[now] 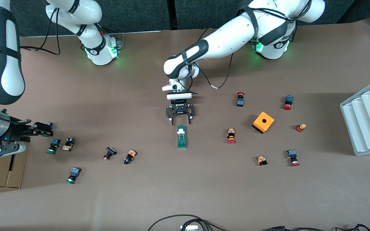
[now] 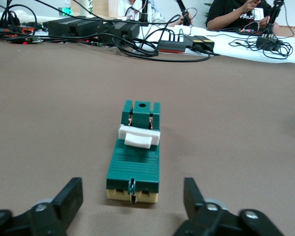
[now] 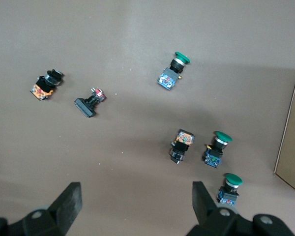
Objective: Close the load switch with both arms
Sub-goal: 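Reach the right gripper to the switch base while the left gripper hovers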
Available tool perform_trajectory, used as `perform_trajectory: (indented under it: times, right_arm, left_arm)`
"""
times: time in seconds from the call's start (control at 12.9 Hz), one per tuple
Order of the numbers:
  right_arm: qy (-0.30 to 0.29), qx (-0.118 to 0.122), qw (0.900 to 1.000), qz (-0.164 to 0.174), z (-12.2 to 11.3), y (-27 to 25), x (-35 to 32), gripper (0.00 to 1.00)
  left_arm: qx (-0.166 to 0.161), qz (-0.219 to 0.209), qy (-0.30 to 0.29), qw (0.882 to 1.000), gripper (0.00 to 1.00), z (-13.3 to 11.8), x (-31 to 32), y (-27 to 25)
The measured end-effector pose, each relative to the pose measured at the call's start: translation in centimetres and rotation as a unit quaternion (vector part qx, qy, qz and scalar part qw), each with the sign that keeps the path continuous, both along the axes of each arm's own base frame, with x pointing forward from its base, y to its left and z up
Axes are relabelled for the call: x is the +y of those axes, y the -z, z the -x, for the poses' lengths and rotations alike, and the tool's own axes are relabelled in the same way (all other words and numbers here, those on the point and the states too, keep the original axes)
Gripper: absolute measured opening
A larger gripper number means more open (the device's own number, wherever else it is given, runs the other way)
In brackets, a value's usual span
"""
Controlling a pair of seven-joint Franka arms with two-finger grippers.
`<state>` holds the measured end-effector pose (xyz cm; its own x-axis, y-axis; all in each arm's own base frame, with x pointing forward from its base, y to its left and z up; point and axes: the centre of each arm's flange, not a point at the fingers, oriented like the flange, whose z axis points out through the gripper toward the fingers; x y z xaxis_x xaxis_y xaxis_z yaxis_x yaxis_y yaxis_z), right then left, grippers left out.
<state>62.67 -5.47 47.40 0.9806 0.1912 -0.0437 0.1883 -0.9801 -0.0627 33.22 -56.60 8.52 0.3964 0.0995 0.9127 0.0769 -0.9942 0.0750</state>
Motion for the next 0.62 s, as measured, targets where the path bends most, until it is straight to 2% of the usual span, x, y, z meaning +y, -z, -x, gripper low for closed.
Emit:
perform_trajectory:
  times: [0.23,0.62]
  right_arm:
    - [-0.038,0.001,0.999,-0.003,-0.2,0.4,0.8,1.0]
    - [-0.058,0.004,0.998,-0.004,-0.7,1.7,1.1,1.0]
  left_arm:
    - [-0.024,0.004,0.01,1.0,0.85,-1.3,0.8,1.0]
    - [-0.03,0.003,0.019,0.999,0.81,-0.4,0.5,2.1]
